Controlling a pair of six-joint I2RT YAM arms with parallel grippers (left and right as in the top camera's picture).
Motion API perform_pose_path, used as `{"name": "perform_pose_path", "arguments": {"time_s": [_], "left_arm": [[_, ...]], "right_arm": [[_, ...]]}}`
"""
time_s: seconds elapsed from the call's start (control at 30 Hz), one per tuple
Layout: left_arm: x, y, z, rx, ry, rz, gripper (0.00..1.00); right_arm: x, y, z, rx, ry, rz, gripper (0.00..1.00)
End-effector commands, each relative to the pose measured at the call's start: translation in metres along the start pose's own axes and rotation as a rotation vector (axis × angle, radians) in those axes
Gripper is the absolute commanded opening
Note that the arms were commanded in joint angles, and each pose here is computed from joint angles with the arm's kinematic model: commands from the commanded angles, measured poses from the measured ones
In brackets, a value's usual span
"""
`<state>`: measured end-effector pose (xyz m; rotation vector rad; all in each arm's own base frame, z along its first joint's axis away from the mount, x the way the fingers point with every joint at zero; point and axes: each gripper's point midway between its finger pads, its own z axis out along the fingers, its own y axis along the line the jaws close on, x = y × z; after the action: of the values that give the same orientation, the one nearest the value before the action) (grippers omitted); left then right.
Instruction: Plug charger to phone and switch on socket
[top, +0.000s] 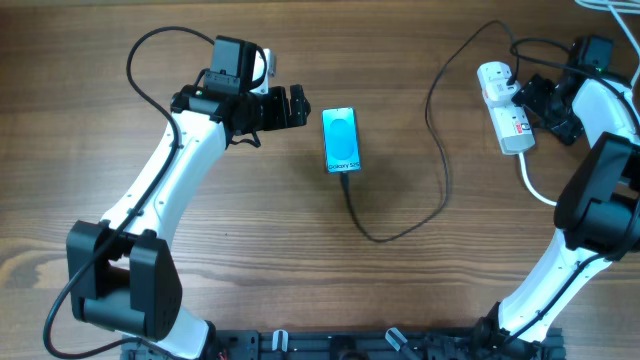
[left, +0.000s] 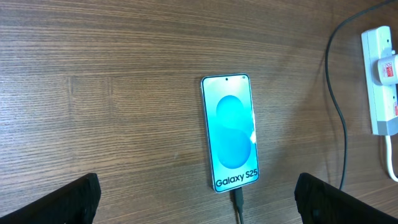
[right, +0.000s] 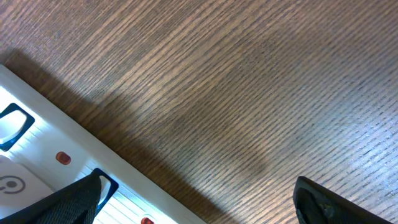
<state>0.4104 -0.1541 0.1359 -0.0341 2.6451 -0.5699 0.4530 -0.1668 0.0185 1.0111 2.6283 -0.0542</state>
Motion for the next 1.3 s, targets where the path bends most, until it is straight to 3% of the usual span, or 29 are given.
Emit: {"name": "perform_pose_path", "arguments": {"time_s": [0.0, 0.53, 0.73, 0.8, 0.87, 1.0, 1.27], "left_arm": [[0.000, 0.003, 0.002, -0.012, 0.000, 0.020, 1.00], [0.000, 0.003, 0.002, -0.012, 0.000, 0.020, 1.00], [0.000, 0.003, 0.002, -0.012, 0.001, 0.020, 1.00], [0.000, 0.003, 0.002, -0.012, 0.000, 0.020, 1.00], [0.000, 0.003, 0.002, -0.012, 0.000, 0.020, 1.00], [0.000, 0.003, 0.002, -0.012, 0.000, 0.020, 1.00], [0.000, 0.003, 0.002, -0.012, 0.000, 0.020, 1.00]], "right_arm": [[0.034, 0.012, 0.016, -0.060, 0.117, -0.066, 0.99], [0.037, 0.010, 0.000, -0.054, 0.130, -0.064, 0.99], [0.014, 0.014, -0.093, -0.104, -0.005, -0.063, 1.00], [0.020, 0.010, -0.147, -0.121, -0.045, -0.067, 1.00], [0.026, 0.008, -0.171, -0.130, -0.064, -0.072, 1.00], [0.048, -0.003, -0.235, -0.176, -0.183, -0.078, 1.00], [0.121, -0.037, -0.290, -0.315, -0.451, -0.017, 1.00]]}}
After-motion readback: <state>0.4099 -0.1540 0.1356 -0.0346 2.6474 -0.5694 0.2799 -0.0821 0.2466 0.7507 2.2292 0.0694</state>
